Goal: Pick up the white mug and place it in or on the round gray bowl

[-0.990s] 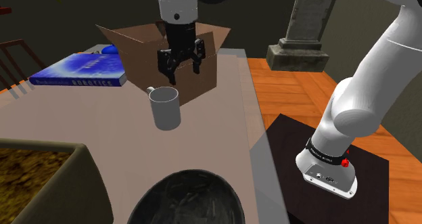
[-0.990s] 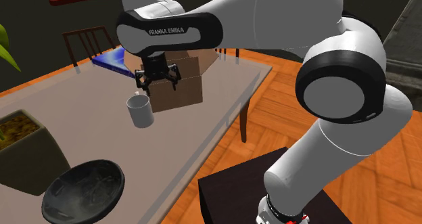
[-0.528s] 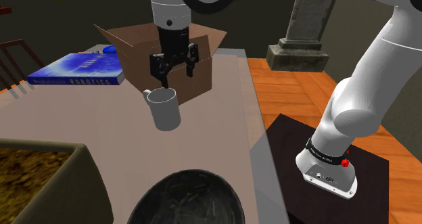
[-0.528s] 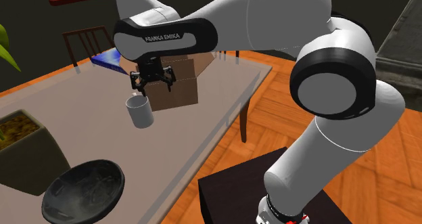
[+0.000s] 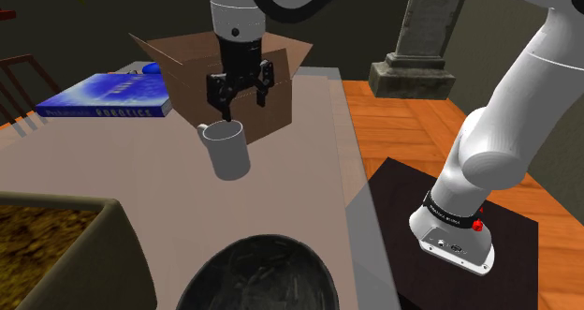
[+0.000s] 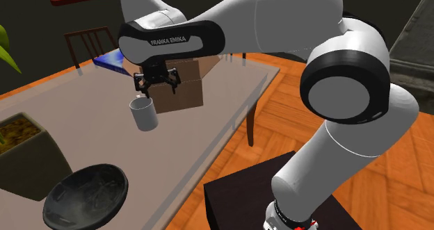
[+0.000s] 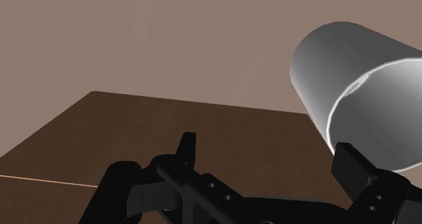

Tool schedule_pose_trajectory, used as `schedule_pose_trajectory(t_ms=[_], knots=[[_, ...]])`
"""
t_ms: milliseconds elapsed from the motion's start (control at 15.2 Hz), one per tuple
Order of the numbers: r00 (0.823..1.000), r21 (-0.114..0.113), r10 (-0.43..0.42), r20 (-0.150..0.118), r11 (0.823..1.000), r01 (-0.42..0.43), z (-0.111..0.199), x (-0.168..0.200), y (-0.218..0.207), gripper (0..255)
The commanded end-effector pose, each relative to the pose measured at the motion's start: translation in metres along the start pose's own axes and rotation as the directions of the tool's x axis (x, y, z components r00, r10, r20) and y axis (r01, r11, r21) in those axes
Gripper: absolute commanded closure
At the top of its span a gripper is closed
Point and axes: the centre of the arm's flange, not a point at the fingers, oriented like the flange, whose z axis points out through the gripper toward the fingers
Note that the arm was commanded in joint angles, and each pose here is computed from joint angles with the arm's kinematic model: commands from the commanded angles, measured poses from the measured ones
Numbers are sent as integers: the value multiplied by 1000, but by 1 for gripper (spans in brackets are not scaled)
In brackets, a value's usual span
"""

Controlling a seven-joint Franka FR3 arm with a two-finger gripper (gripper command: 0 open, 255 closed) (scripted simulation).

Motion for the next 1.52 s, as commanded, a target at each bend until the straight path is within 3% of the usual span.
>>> schedule_pose_trajectory(t_ms=[0,66,330,396,594,660,1452], knots=[[998,-25,-9,60,1000,11,31,-2,-2,0],[998,-26,-9,60,1000,11,30,-2,-8,255],[998,-26,-10,59,1000,12,38,-10,-15,255],[998,-26,-10,58,1000,12,26,-8,-21,255],[999,-32,-9,52,999,11,42,-5,-45,255],[998,-25,-9,60,1000,11,31,-2,-2,255],[998,-25,-9,60,1000,11,-32,5,-3,255]])
